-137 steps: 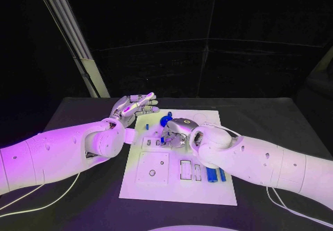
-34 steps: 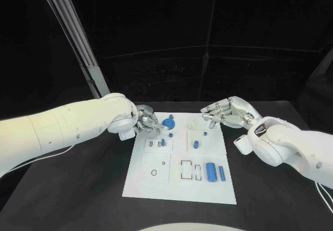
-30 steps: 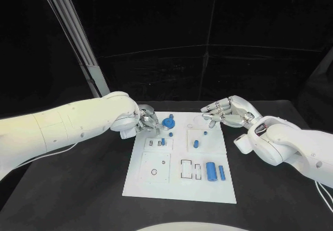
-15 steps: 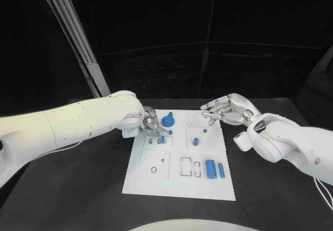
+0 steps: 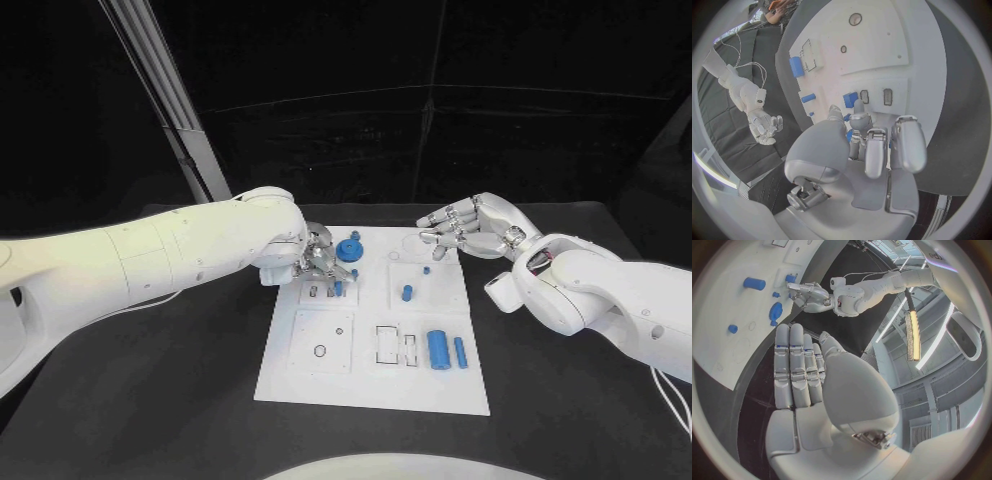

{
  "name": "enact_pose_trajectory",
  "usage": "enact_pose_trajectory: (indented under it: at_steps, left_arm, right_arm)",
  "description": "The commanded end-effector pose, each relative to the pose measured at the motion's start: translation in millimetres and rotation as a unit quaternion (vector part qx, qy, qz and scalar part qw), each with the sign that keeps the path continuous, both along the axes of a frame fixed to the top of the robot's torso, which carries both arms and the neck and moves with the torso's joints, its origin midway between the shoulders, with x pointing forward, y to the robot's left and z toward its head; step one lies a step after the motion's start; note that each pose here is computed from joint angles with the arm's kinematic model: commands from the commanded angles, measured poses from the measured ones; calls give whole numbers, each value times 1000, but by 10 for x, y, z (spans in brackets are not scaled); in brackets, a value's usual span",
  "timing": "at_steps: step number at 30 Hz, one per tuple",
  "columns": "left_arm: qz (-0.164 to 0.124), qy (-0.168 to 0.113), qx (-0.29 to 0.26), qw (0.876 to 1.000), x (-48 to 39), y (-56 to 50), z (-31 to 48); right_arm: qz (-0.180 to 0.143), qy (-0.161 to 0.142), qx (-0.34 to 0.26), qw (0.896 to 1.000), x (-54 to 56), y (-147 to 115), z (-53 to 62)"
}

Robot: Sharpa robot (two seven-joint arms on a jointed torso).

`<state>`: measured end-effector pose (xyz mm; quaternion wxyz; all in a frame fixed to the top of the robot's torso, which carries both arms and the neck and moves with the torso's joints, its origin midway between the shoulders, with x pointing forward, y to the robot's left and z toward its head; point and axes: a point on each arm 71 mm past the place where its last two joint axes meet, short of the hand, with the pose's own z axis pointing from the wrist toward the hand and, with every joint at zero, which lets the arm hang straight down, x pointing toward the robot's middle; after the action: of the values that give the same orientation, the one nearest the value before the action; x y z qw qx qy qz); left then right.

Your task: Assemble the parts on the task board

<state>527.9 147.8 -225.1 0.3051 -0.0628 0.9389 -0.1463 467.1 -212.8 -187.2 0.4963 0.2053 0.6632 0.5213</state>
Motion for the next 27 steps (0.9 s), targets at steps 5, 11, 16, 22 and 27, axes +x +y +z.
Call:
enact_pose_trajectory:
  at_steps: [5,11,16,22,27]
  left_arm:
    - [-10,10,14,1000,-8,-20,-5]
    - [-10,14,19,1000,-5,-13,-11]
    - [-12,17,22,1000,-8,-12,-15]
    - [-14,18,22,999,-11,-24,-15]
    - [-13,14,18,1000,-8,-35,-10]
  right_arm:
    - [3,0,3,1000,9,19,8]
    - [4,1,2,1000,14,25,5]
    - [5,2,2,1000,17,31,1]
    - [6,3,2,1000,19,37,-1]
    - [6,4,2,1000,23,39,-5]
